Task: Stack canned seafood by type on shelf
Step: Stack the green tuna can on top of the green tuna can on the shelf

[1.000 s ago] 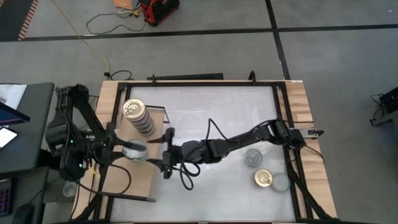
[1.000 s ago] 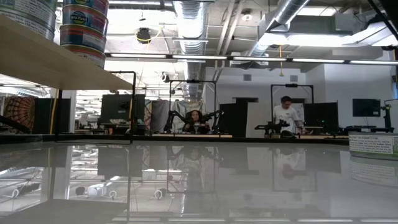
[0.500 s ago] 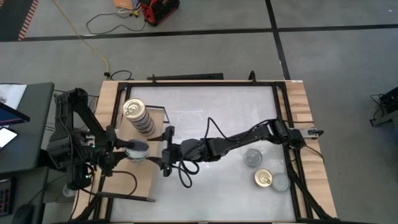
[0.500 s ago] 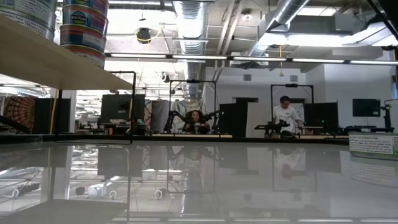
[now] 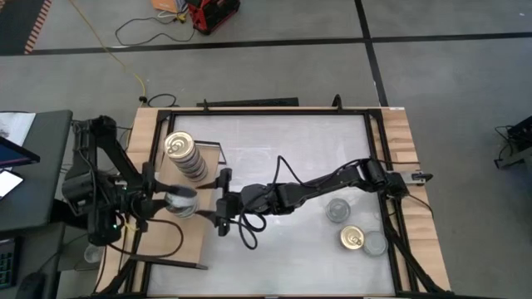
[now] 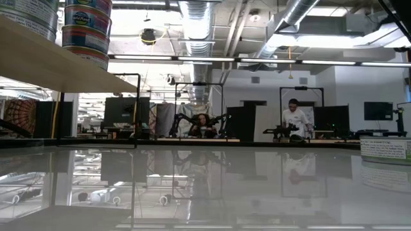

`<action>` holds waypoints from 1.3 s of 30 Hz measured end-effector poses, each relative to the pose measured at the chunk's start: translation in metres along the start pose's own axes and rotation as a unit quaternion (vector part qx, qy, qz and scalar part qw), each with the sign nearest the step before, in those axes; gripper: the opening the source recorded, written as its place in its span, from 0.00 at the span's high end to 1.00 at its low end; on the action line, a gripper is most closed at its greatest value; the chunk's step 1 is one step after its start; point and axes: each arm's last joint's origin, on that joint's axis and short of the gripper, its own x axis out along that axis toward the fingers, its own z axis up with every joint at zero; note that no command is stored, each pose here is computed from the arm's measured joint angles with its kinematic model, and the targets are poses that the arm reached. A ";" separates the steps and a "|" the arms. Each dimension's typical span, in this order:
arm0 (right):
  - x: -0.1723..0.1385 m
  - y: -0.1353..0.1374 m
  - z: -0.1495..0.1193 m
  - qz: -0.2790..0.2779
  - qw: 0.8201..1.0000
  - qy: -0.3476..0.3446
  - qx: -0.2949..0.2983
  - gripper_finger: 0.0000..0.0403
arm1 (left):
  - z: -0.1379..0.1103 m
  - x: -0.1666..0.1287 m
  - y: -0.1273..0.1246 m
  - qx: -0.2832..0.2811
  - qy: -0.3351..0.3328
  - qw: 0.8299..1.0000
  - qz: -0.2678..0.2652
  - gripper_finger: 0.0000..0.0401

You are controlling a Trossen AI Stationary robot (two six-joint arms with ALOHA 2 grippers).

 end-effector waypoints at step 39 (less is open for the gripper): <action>0.013 -0.034 -0.017 0.028 1.000 -0.005 0.009 0.12 | -0.002 0.009 0.000 -0.065 0.091 0.990 -0.083 0.65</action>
